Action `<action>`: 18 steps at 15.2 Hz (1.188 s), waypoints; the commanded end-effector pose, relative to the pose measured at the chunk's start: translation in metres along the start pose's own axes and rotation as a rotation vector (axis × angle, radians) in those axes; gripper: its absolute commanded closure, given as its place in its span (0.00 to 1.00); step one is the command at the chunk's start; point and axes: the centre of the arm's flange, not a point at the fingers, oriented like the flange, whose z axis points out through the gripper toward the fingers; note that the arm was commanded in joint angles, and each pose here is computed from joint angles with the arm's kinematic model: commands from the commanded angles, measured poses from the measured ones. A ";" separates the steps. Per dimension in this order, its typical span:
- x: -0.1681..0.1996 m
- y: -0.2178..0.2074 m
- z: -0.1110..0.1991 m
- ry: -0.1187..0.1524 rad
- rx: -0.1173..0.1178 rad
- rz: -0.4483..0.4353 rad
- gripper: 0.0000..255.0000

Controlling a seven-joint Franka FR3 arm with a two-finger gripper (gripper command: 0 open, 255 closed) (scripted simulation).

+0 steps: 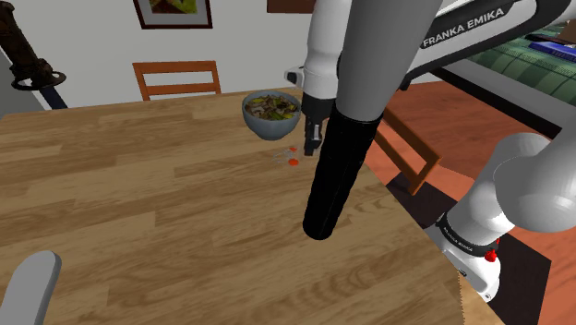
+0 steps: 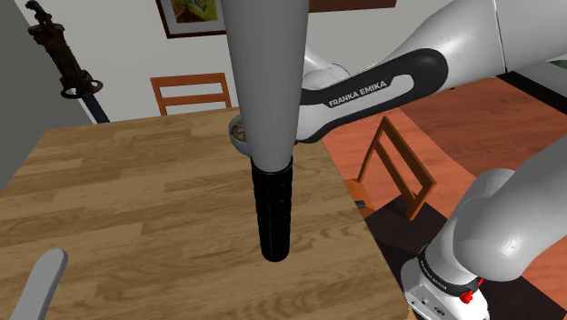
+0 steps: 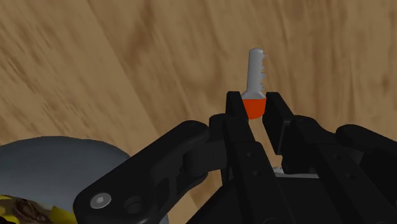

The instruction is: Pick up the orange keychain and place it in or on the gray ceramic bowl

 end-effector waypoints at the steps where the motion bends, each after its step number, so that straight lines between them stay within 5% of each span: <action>1: -0.001 0.000 -0.010 0.000 0.000 0.000 1.00; 18: 0.000 -0.001 -0.100 0.000 0.000 0.000 1.00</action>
